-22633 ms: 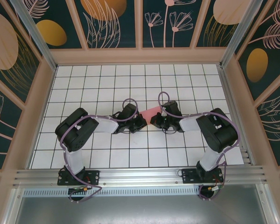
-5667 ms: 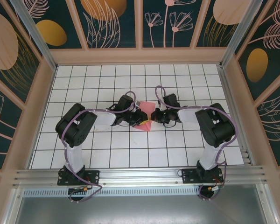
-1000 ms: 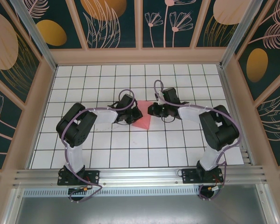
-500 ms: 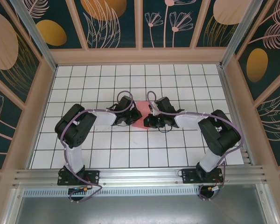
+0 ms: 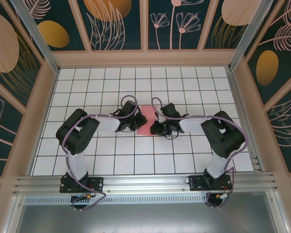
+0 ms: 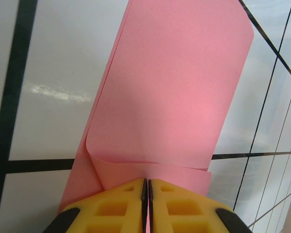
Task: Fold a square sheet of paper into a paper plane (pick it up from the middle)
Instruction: Fold the triangle a second time at the center of the table.
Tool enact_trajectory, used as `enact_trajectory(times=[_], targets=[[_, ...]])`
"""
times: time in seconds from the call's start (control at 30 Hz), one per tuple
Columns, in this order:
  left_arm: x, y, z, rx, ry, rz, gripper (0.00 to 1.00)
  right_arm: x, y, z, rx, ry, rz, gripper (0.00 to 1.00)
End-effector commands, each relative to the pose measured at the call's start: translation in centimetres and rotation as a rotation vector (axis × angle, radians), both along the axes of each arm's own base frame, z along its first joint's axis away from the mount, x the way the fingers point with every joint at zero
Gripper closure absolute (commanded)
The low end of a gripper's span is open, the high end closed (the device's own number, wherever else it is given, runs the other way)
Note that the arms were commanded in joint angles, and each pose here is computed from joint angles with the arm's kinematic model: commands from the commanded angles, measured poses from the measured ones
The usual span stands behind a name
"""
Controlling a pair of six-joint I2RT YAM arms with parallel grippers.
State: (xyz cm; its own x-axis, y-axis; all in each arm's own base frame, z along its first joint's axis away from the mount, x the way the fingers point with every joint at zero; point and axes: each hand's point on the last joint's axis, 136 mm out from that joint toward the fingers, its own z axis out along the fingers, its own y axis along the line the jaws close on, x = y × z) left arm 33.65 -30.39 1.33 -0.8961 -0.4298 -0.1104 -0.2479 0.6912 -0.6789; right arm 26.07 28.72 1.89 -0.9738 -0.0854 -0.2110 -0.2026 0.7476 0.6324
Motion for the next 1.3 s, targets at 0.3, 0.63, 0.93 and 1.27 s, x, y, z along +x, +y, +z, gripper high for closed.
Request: enact_trajectory(times=[0.3,0.63,0.93,1.27], targets=[[-2.3,3.0,-3.6,0.117,0.115,0.046,0.86,-2.0,-1.3,-2.3,-0.045,0.088,0.005,0.9],[-3.3,3.9,-4.4,0.141,0.138,0.059,0.87,-4.4,-3.4,-1.5,-0.051,0.112,0.02,0.91],[-3.0,3.4,-3.8,0.088,0.093,0.052,0.87,0.5,-3.2,5.8,0.087,-0.144,-0.103,0.92],[-3.4,3.3,-4.0,0.067,0.09,0.045,0.86,1.7,0.0,4.3,0.113,-0.091,-0.042,0.92]])
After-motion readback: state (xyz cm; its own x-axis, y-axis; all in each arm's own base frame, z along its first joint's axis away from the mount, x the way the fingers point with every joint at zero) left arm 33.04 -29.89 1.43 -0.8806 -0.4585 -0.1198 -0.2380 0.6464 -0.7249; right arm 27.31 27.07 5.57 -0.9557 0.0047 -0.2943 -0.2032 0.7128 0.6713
